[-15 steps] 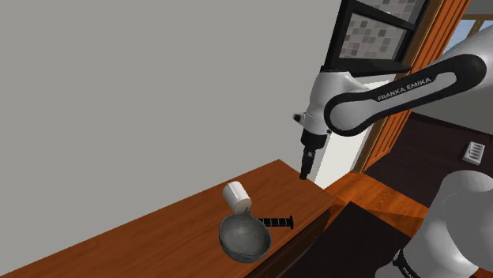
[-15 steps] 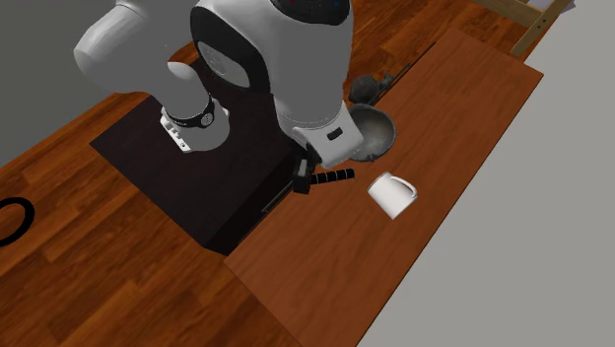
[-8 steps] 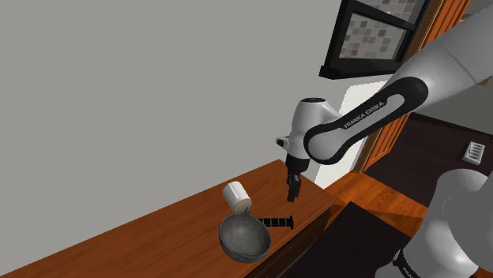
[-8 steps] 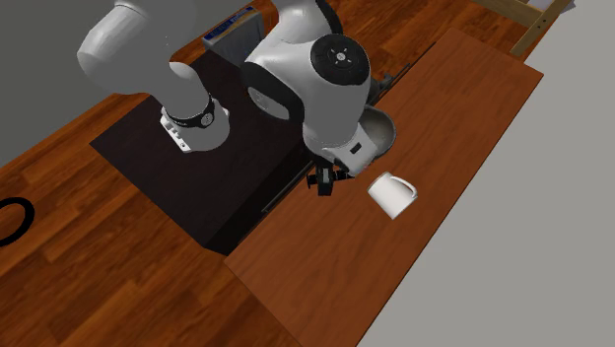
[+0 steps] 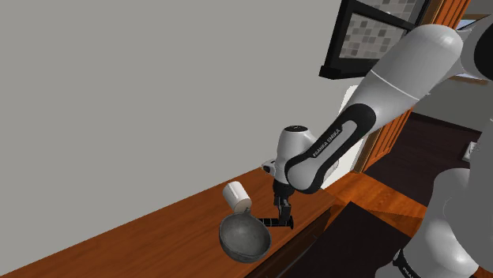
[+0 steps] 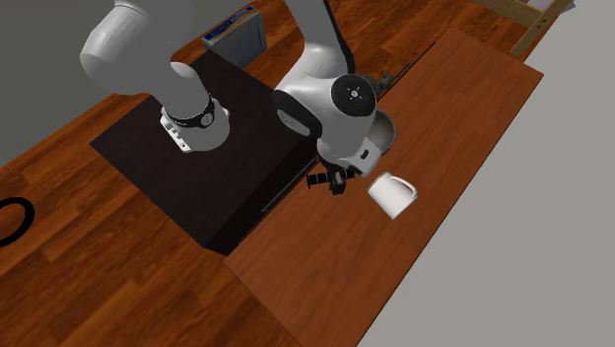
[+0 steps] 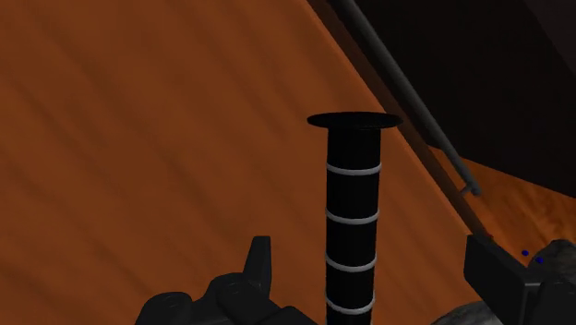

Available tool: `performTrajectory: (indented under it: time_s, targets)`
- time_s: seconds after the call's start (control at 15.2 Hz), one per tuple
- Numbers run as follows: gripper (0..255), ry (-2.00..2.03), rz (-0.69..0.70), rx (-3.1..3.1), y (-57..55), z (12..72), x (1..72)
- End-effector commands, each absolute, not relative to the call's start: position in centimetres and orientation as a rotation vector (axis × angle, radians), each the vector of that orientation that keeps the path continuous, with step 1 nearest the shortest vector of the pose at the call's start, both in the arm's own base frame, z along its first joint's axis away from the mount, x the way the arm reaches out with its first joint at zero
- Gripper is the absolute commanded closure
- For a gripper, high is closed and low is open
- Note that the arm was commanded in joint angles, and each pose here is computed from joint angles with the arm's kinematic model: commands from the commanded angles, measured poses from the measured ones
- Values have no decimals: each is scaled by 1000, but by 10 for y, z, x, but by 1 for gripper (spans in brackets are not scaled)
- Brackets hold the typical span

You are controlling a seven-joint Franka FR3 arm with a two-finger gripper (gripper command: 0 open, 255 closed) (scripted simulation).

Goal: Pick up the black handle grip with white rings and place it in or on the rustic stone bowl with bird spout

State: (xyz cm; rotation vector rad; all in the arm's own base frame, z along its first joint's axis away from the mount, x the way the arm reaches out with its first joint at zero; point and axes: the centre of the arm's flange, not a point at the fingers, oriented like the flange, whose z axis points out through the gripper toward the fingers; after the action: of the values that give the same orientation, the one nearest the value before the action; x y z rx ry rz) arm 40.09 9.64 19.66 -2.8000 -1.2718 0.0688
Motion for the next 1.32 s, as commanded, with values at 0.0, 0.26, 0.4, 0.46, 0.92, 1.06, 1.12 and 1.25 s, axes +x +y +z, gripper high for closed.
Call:
performTrajectory:
  time_s: [0.0, 0.26, 0.4, 0.46, 0.92, 1.06, 1.12, 1.25]
  targets:
    - [0, -1283, 69, -2793, 99, 185, 402]
    - [0, -1283, 69, -2793, 100, 164, 401]
    - [0, -1283, 69, -2793, 100, 155, 400]
    - [0, -1283, 69, -2793, 100, 155, 400]
    - [255, -1283, 69, -2793, 100, 155, 400]
    - [255, -1283, 69, -2793, 100, 155, 400]
    - [255, -1283, 69, -2793, 100, 155, 400]
    - [255, -1283, 69, -2793, 100, 155, 400]
